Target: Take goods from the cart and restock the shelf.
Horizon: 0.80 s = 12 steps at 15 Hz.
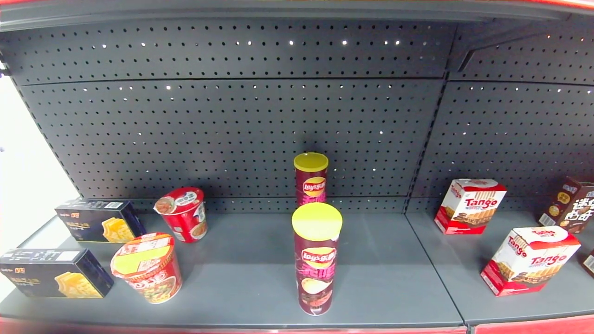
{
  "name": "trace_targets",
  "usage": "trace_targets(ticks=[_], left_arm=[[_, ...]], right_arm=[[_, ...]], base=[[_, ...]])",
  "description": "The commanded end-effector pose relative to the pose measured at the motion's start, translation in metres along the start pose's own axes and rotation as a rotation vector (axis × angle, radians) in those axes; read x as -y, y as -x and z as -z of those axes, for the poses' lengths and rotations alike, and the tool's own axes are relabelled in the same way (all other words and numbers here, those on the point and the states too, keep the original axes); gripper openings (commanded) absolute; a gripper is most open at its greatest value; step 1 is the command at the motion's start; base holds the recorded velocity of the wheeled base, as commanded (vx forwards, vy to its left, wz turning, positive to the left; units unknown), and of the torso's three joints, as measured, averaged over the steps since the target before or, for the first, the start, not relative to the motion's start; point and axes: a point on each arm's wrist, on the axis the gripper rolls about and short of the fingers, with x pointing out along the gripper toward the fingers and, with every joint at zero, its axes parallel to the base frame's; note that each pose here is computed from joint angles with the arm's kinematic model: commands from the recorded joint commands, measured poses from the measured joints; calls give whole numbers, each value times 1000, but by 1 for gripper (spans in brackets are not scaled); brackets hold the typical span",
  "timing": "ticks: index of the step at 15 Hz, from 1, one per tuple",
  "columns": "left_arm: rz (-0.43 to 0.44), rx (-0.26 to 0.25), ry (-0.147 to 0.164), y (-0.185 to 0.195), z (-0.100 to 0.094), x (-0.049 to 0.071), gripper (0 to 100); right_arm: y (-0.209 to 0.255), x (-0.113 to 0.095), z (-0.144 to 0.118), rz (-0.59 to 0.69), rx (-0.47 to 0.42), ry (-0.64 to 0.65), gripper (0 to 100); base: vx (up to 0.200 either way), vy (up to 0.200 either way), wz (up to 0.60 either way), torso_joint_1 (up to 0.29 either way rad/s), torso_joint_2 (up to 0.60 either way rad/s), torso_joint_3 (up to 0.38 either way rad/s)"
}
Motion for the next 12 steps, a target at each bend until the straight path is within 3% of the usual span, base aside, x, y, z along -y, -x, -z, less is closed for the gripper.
trace_targets(ticks=[1, 12], left_arm=[[0, 1, 0, 0, 0, 0, 100], [0, -2, 0, 0, 0, 0, 100]], right_arm=[[0, 0, 0, -1, -2, 0, 100], [0, 0, 0, 1, -2, 0, 100]], base=[[0, 0, 0, 0, 0, 0], [0, 0, 0, 0, 0, 0]])
